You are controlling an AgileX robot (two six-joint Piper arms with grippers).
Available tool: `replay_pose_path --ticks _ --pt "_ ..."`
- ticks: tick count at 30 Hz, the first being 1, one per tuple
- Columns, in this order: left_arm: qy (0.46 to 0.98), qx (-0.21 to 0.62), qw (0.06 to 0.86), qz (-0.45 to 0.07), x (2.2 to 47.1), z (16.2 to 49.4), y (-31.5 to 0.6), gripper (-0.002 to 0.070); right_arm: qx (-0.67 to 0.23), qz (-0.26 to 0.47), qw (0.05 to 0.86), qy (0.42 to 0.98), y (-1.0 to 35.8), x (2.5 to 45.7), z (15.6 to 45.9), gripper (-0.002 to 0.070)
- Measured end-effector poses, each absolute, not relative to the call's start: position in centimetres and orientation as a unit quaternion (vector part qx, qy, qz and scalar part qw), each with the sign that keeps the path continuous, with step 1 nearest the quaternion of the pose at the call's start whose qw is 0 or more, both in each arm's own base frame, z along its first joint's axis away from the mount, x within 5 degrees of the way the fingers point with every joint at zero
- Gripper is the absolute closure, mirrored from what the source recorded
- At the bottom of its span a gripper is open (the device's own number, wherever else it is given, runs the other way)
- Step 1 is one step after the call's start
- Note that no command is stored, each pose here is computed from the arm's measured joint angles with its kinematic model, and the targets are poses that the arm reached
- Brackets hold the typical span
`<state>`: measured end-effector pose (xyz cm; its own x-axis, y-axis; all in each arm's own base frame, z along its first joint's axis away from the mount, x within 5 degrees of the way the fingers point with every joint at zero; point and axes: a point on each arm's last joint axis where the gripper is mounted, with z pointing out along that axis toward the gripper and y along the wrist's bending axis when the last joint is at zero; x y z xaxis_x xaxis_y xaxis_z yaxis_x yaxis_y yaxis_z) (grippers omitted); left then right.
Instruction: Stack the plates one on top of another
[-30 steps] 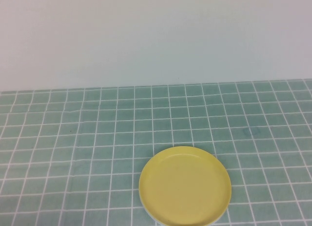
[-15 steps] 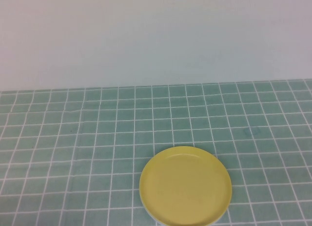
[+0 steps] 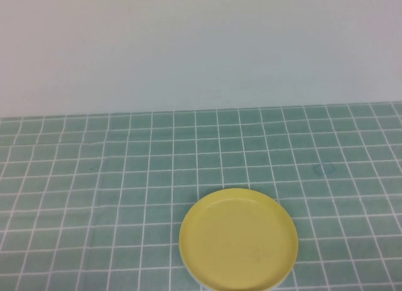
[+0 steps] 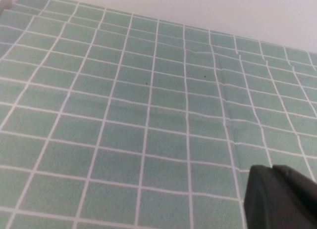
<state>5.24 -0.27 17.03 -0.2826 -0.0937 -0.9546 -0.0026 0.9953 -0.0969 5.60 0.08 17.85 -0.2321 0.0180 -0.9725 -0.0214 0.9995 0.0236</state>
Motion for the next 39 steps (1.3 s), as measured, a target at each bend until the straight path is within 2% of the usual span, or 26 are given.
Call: replay_pose_path --ticks 5,39 --pt "0.799 -0.03 0.599 -0.038 5.23 17.04 -0.27 0.0675 0.0 0.004 0.574 0.819 -0.11 5.14 16.75 0.0678" --pt "0.799 -0.03 0.599 -0.038 5.23 17.04 -0.27 0.0675 0.0 0.004 0.572 0.82 -0.12 5.13 16.71 0.0678"
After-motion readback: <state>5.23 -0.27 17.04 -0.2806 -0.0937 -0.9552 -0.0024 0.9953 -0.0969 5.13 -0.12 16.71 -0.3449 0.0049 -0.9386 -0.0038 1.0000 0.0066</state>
